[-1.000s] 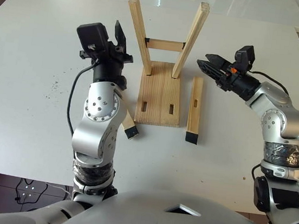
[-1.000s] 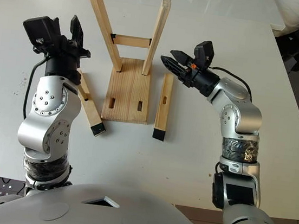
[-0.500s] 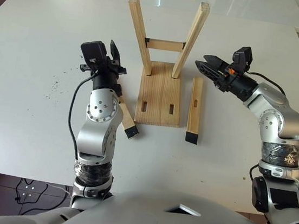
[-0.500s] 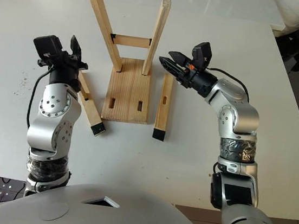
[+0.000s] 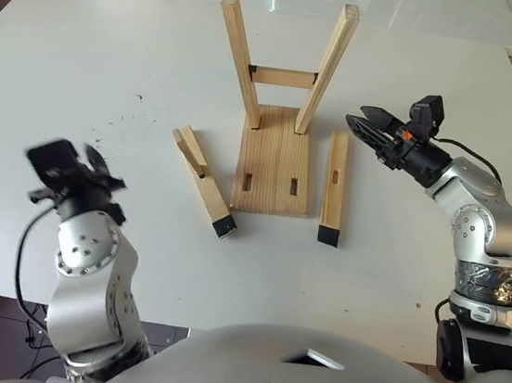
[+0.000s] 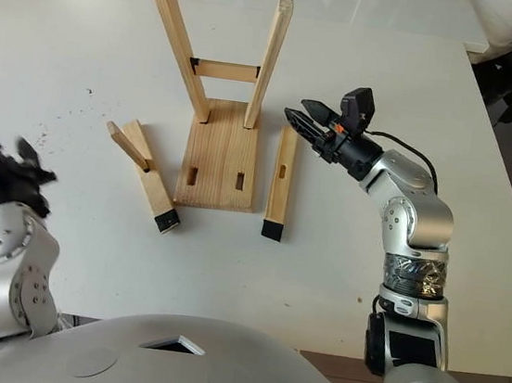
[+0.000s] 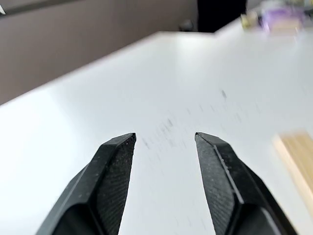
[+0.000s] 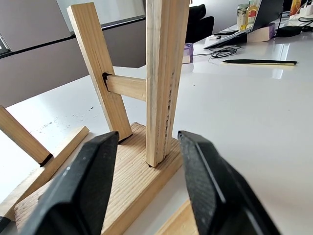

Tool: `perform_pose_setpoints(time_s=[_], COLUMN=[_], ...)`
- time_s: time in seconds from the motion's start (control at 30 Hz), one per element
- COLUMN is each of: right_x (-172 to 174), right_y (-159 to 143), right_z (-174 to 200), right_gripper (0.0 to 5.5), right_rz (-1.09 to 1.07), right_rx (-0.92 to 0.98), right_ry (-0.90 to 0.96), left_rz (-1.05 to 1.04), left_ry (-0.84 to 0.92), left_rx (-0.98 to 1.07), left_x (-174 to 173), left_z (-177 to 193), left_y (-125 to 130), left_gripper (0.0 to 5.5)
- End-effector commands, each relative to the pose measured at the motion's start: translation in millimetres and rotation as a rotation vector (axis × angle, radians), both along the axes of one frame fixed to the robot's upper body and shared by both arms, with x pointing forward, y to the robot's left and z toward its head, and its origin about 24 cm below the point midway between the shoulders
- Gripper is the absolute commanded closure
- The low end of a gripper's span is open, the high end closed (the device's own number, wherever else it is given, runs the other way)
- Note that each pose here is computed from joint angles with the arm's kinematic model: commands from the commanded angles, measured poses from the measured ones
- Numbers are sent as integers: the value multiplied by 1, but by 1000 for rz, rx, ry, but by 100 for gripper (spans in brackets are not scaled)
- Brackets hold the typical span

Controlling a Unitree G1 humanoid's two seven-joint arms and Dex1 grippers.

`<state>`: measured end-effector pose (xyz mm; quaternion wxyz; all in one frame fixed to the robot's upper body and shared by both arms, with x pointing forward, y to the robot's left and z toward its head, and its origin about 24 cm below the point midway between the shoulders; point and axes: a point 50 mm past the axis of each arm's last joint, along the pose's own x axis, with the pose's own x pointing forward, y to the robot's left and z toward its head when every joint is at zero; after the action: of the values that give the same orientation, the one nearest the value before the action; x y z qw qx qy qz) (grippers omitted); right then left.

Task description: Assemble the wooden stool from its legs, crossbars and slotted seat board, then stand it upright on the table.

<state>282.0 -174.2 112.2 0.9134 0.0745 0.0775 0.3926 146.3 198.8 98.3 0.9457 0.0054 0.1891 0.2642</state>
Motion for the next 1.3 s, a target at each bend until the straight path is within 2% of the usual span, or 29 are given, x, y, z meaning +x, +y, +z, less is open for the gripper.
perform_pose_setpoints(time_s=[0.03,0.27,0.7,0.9,1.07,1.3], right_x=[-1,3,1,4,3,-10], right_y=[2,3,9,14,13,12], right_z=[1,1,-4,-5,-8,-15], right_gripper=[328,328,328,328,328,328], right_rz=[29,36,27,20,0,-41], right_rx=[-22,-28,-14,2,10,29], right_ry=[14,9,11,5,2,20], left_rz=[-205,-263,-403,-471,-475,-477], left_ry=[89,136,69,254,343,449], left_rx=[-358,-463,-396,-411,-386,-368], left_x=[2,10,29,32,29,-2], left_z=[-20,-26,-10,-32,-42,-41], left_y=[-58,-71,-77,-84,-79,-63], left_gripper=[282,174,174,174,174,174])
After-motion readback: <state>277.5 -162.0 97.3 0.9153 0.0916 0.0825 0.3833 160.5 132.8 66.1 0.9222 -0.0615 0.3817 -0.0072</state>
